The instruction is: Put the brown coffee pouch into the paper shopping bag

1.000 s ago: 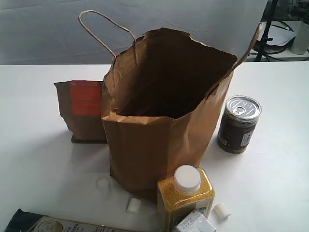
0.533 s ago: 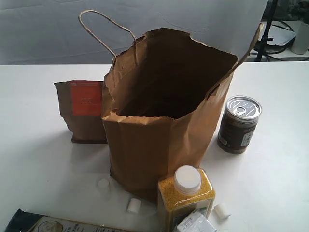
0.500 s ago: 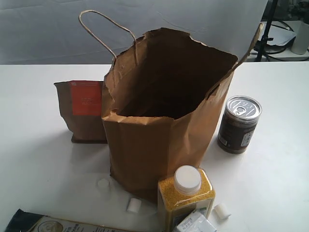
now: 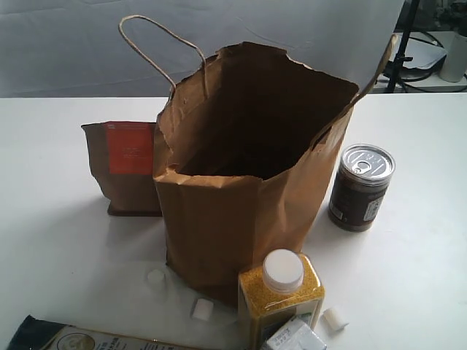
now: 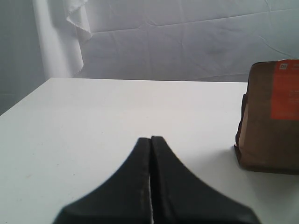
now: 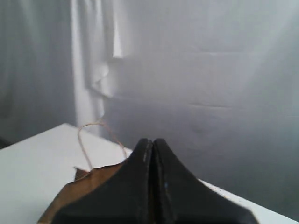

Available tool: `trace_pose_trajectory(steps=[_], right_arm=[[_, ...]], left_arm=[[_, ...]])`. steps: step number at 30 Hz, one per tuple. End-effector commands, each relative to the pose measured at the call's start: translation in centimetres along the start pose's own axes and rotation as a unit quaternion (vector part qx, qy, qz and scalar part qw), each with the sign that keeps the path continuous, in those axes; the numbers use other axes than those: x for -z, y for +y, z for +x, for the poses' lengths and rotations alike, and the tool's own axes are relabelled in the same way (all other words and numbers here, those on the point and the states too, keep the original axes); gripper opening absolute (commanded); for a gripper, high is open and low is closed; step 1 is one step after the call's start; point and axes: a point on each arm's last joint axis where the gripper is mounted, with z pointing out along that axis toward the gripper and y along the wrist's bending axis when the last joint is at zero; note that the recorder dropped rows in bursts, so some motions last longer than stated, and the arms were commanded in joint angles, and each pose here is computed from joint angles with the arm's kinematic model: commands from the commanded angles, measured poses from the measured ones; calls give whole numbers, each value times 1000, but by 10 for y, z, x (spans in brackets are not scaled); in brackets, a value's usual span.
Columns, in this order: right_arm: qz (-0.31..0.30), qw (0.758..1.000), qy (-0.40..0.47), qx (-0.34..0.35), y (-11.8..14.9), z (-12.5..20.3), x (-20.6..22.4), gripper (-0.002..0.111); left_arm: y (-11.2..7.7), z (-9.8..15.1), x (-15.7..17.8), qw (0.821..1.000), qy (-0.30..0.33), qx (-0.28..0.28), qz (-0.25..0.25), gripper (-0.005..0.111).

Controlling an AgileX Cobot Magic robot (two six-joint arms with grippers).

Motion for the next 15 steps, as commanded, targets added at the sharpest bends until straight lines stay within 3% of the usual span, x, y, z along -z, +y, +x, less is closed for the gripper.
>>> trace_pose_trajectory(steps=[1,7,15], right_arm=[[-117,989,85,18,22,-29,-64,0],[-270,952,140,36,74,-44,-155,0],[-339,915,211,62,134,0,-252,0]], left_arm=[[0,1,0,1000,-1,0,-2,0],[0,1,0,1000,-1,0,-2,0],[0,1,0,1000,-1,0,-2,0]])
